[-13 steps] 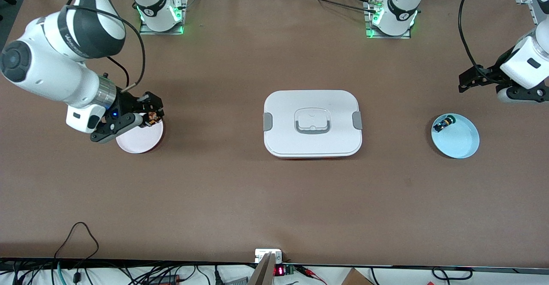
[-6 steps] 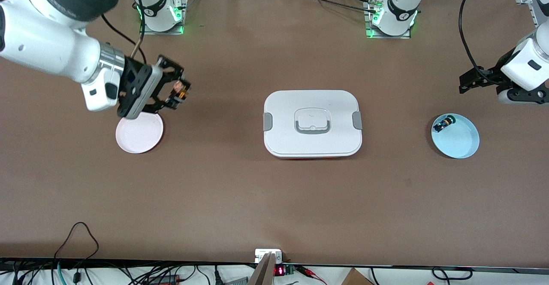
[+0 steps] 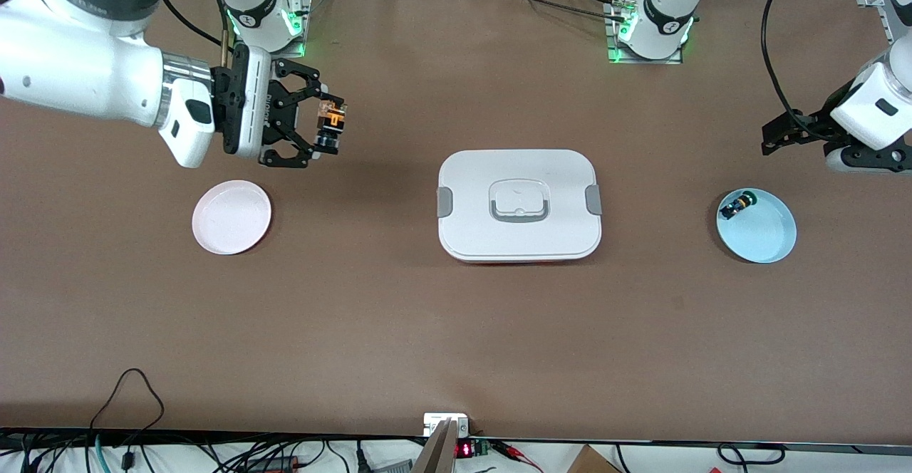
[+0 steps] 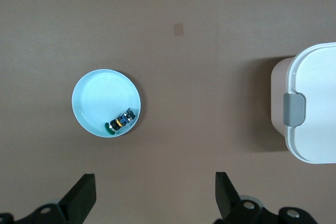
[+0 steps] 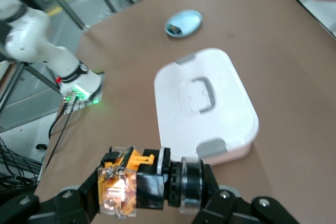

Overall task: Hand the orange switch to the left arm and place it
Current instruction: 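Lift the orange switch with the right gripper toward the white box, then carry the switch above the box while the left gripper reaches toward it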

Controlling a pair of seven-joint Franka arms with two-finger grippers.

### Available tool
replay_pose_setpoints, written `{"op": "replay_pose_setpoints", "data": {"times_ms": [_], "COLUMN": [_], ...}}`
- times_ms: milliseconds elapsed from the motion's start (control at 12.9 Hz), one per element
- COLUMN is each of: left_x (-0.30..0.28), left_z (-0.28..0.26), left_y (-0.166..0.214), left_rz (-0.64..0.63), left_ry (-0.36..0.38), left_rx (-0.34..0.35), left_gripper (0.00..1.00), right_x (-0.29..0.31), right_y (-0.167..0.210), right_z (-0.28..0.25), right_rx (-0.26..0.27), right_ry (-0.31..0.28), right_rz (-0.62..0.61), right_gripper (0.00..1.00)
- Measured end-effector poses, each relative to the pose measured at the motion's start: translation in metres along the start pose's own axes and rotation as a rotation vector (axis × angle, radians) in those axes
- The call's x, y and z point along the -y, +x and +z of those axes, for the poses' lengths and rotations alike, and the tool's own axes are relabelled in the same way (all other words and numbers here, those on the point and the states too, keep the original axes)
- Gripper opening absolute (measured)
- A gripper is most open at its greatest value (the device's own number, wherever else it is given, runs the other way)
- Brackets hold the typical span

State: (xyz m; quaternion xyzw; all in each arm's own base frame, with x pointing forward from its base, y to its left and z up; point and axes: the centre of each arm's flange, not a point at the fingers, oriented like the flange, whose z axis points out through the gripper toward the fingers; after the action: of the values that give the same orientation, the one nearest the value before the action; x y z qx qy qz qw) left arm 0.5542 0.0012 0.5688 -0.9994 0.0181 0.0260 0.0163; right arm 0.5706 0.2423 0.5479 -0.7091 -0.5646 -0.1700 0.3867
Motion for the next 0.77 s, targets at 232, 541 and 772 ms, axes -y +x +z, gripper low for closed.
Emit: {"op": "replay_pose_setpoints", "data": {"times_ms": [232, 541, 772], "left_x": [0.0, -0.001, -0.004], "left_z": [-0.001, -0.001, 0.0], "left_y": [0.0, 0.0, 0.001], "left_rz": [0.001, 0.002, 0.008], "left_ry": [0.0, 0.0, 0.0], "left_rx": [-0.001, -0.001, -0.001], "left_gripper": [1.0, 1.0, 1.0], "right_x": [-0.013, -0.045, -0.052], "right_y": [-0.016, -0.043, -0.043], "right_z": [0.028, 0.068, 0.097], "right_rx": [-0.159, -0.344, -0.502], "right_ry": [0.091, 0.148, 0.17], "right_rz": [-0.135, -0.246, -0.21], "right_gripper": [0.74, 0.74, 0.74]}}
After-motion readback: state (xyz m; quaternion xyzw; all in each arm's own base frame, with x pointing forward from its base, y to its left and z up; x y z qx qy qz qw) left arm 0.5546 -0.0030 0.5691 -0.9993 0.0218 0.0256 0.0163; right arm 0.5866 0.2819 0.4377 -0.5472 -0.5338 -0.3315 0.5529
